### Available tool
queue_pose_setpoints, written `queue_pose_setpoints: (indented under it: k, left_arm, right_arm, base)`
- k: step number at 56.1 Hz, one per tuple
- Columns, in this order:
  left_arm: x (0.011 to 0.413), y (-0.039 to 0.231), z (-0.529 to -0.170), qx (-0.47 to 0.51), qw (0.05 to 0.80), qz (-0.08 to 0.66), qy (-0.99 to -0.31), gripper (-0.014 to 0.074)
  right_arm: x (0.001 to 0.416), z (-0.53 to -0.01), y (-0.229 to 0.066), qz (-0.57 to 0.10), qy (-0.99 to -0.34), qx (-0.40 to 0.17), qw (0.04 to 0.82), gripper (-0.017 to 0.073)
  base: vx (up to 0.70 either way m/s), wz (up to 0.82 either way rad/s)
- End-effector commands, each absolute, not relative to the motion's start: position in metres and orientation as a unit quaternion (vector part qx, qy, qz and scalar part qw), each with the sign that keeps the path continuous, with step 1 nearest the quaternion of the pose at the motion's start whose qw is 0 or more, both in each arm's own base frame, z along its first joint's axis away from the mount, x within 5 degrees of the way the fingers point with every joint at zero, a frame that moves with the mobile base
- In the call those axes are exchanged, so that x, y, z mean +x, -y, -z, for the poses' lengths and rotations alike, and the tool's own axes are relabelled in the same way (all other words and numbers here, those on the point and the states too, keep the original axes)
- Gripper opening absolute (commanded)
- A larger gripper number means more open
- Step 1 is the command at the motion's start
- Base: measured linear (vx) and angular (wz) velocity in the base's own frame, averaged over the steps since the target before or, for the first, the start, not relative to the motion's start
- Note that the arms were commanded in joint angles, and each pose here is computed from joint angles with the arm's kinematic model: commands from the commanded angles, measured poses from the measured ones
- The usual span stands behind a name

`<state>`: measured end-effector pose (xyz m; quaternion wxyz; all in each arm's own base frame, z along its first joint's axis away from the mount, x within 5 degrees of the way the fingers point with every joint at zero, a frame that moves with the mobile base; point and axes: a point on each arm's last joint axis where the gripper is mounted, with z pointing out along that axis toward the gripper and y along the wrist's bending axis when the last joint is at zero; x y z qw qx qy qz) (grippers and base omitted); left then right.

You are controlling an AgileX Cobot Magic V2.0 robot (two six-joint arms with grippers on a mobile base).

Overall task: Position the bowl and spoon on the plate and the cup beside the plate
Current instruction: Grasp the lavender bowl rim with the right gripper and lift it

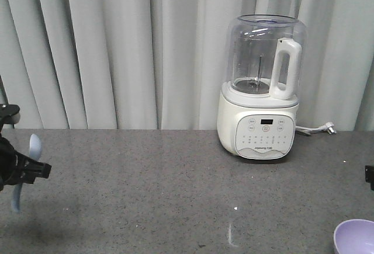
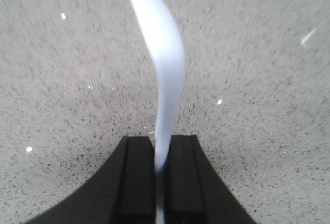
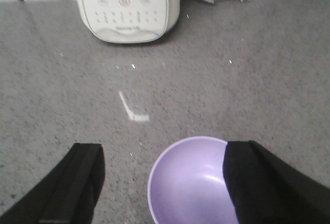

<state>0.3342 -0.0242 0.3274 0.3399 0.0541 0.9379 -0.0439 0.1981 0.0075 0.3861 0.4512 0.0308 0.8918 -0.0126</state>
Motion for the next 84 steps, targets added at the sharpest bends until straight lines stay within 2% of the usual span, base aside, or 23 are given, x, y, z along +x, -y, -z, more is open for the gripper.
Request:
queue_pose_setpoints:
  k: [1,12,19,32,42,43,53,65,71,77,84]
  left_arm:
    - [0.324,0.027,-0.362,0.054,0.41,0.051,-0.909,-0.0006]
    - [0.321,0.028,-0.363,0.053,0.406,0.054,-0.911,-0.0006]
    - [0.321,0.028,-0.363,0.053,0.404,0.056,-0.911,-0.0006]
    - [0.321,0.027,-0.364,0.054,0.407,0.052,-0.91,-0.0006]
    - [0.322,0.027,-0.364,0.054,0.409,0.052,-0.91,-0.0006]
    - [0.322,0.027,-0.364,0.054,0.41,0.052,-0.909,-0.0006]
    - [0.322,0.027,-0.364,0.054,0.411,0.052,-0.909,-0.0006]
    - [0.322,0.027,-0.364,0.054,0.411,0.052,-0.909,-0.0006]
    - [0.322,0.027,-0.364,0.054,0.411,0.051,-0.909,-0.0006]
    - [0.322,0.027,-0.364,0.054,0.412,0.051,-0.908,-0.0006]
    - [0.324,0.027,-0.366,0.052,0.425,0.05,-0.902,-0.0006]
  right_arm:
    - [0.209,-0.394,0.001,0.032,-0.885,0.053,0.462,0.0522]
    - [0.219,-0.378,0.054,0.072,-0.892,0.165,0.414,0.0522]
    - [0.221,-0.363,0.081,0.085,-0.898,0.204,0.38,0.0522]
    - [0.241,-0.318,0.093,0.074,-0.93,0.196,0.301,0.0522]
    - [0.259,-0.297,0.094,0.044,-0.941,0.187,0.279,0.0522]
    - [0.27,-0.283,0.096,0.036,-0.946,0.182,0.266,0.052]
    - [0.281,-0.26,0.1,0.032,-0.956,0.177,0.23,0.0485]
    - [0.288,-0.244,0.103,0.028,-0.964,0.166,0.207,0.0381]
    - [0.289,-0.245,0.103,0.031,-0.963,0.16,0.213,0.0226]
    - [0.288,-0.25,0.102,0.035,-0.964,0.147,0.219,-0.0017]
    - [0.282,-0.263,0.099,0.038,-0.96,0.138,0.241,-0.0015]
  base:
    - [0.0,0.0]
    - [0.0,0.0]
    - [0.0,0.0]
    - [0.0,0.0]
    - [0.0,0.0]
    - [0.0,0.0]
    - [0.0,0.0]
    - [0.0,0.0]
    - [0.0,0.0]
    - [0.0,0.0]
    - [0.0,0.0]
